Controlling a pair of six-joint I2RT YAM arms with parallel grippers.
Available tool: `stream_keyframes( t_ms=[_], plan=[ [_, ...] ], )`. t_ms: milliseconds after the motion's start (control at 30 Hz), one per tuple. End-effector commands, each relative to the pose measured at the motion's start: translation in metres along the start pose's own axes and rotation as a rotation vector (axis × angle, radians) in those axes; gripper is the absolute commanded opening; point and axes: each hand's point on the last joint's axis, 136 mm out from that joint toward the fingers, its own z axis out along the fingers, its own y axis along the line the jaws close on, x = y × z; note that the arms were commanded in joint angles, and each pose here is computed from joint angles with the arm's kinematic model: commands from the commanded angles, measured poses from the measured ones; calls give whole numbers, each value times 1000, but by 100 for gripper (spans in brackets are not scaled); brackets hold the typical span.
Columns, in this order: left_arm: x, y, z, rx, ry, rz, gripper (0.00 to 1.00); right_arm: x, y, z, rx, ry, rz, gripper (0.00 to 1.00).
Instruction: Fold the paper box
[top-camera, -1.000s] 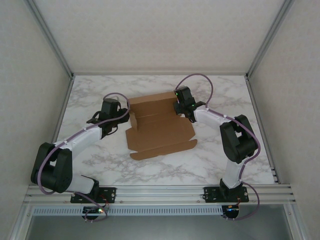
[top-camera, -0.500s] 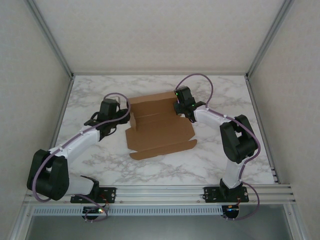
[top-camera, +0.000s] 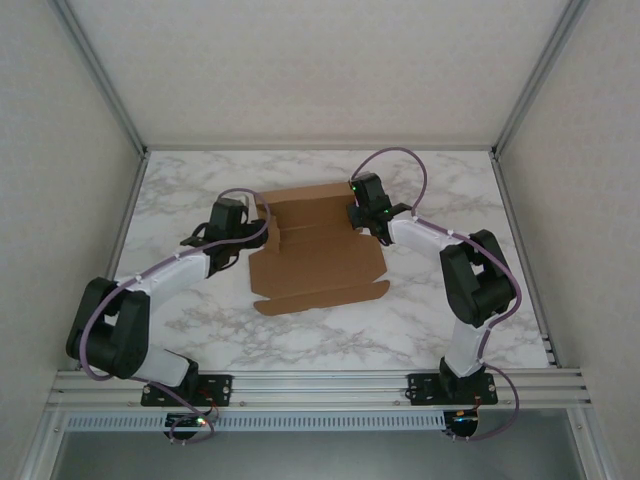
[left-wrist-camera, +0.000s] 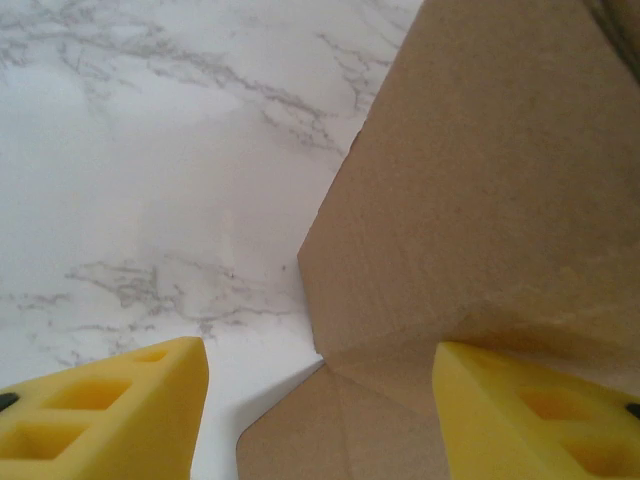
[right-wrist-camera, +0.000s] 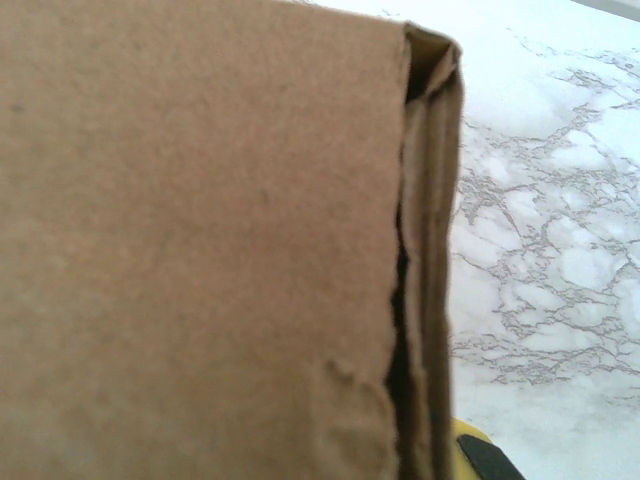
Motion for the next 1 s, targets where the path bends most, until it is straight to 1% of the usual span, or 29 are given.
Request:
stream_keyframes(
  t_ms=[0, 133, 267, 367, 500, 667, 733, 900, 967],
  plan=[
    [-27, -15, 0, 24, -112, 45, 62, 45, -1, 5, -10, 137, -20, 0],
    [-36, -21, 2, 51, -178, 90, 66, 45, 0, 6, -18, 135, -22, 0],
    [-43, -27, 5, 65, -205, 132, 69, 46, 0, 6, -18, 138, -27, 0],
    [-45, -25, 10, 49, -207, 160, 68, 46, 0, 6, -20, 138, -29, 0],
    [-36, -23, 24, 35, -171, 196, 66, 47, 0, 7, -19, 140, -30, 0],
    [-35, -20, 33, 19, -173, 232, 62, 47, 1, 7, -22, 138, -33, 0],
    [-39, -20, 37, 9, -169, 226, 58, 47, 1, 8, -22, 140, -34, 0],
    [-39, -17, 47, -20, -146, 223, 33, 47, 0, 7, -15, 140, -29, 0],
    [-38, -15, 48, -29, -152, 220, 26, 48, -1, 7, -11, 141, -26, 0]
  ],
)
